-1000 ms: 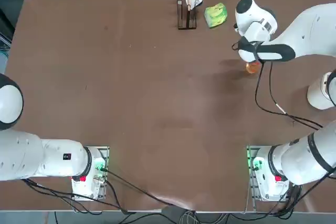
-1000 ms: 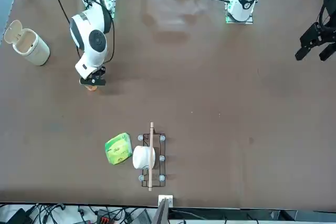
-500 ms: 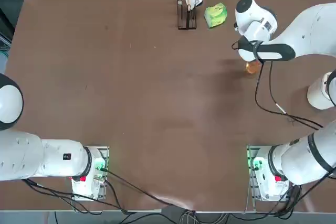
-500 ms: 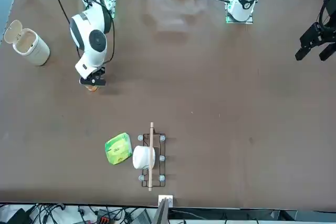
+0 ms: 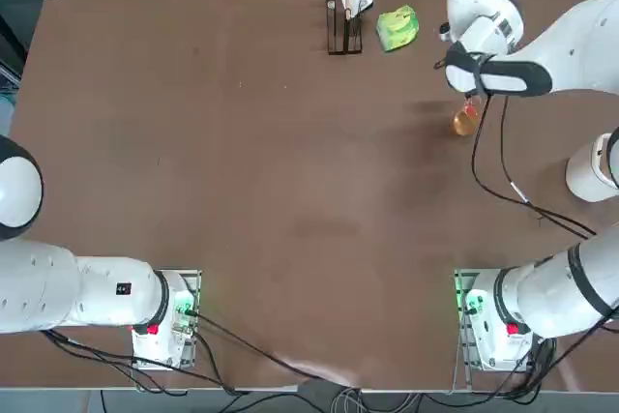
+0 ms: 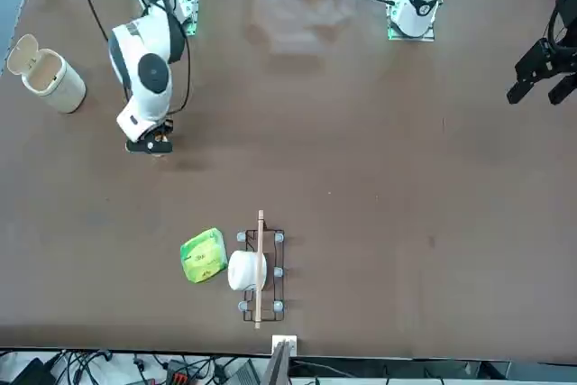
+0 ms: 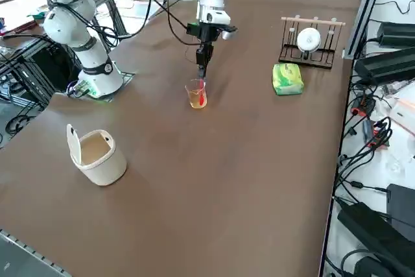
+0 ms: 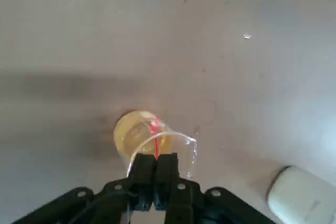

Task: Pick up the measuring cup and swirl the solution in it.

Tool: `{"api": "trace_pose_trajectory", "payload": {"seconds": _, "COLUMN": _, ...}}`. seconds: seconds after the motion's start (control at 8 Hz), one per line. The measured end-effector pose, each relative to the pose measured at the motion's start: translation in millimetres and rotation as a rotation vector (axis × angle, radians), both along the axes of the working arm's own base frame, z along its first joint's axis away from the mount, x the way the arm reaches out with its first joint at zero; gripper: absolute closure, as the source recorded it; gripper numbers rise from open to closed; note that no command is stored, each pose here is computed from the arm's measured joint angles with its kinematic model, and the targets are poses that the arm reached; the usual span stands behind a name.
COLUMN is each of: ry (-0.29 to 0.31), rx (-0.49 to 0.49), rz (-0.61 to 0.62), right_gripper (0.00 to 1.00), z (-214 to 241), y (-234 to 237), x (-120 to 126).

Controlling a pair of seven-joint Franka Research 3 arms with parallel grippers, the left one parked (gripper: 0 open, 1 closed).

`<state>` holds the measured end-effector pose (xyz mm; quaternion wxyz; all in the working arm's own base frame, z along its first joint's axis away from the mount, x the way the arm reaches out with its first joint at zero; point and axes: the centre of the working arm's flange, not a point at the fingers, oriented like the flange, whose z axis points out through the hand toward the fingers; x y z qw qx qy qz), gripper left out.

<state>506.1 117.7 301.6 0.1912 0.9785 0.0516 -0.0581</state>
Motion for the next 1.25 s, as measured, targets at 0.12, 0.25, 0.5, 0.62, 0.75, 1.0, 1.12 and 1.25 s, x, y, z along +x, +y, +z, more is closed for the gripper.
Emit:
{"api": "trace_pose_trajectory", "payload": {"seconds": 0.12, "ry": 0.038, "rx": 0.088, "rz": -0.010, "right_gripper": 0.98, "z": 6, "y": -15, "x": 6}}
{"api": "trace_pose_trajectory", "payload": {"seconds": 0.25, "ry": 0.062, "rx": 0.164, "rz": -0.027, "right_gripper": 0.98, "z": 9, "y": -27, "x": 10}}
{"api": "trace_pose_trajectory", "payload": {"seconds": 0.5, "ry": 0.089, "rx": 0.251, "rz": -0.046, "right_gripper": 0.98, "z": 9, "y": -42, "x": 13}}
{"api": "trace_pose_trajectory", "payload": {"seconds": 0.62, "ry": 0.101, "rx": 0.265, "rz": -0.042, "right_gripper": 0.98, "z": 8, "y": -45, "x": 13}}
{"api": "trace_pose_trajectory", "payload": {"seconds": 0.75, "ry": 0.122, "rx": 0.267, "rz": -0.029, "right_gripper": 0.98, "z": 6, "y": -48, "x": 11}}
{"api": "trace_pose_trajectory", "payload": {"seconds": 1.0, "ry": 0.169, "rx": 0.276, "rz": 0.011, "right_gripper": 0.98, "z": 0, "y": -64, "x": 10}}
{"api": "trace_pose_trajectory", "payload": {"seconds": 1.12, "ry": 0.183, "rx": 0.286, "rz": 0.039, "right_gripper": 0.98, "z": -1, "y": -74, "x": 11}}
{"api": "trace_pose_trajectory", "payload": {"seconds": 1.25, "ry": 0.187, "rx": 0.293, "rz": 0.060, "right_gripper": 0.98, "z": 0, "y": -81, "x": 13}}
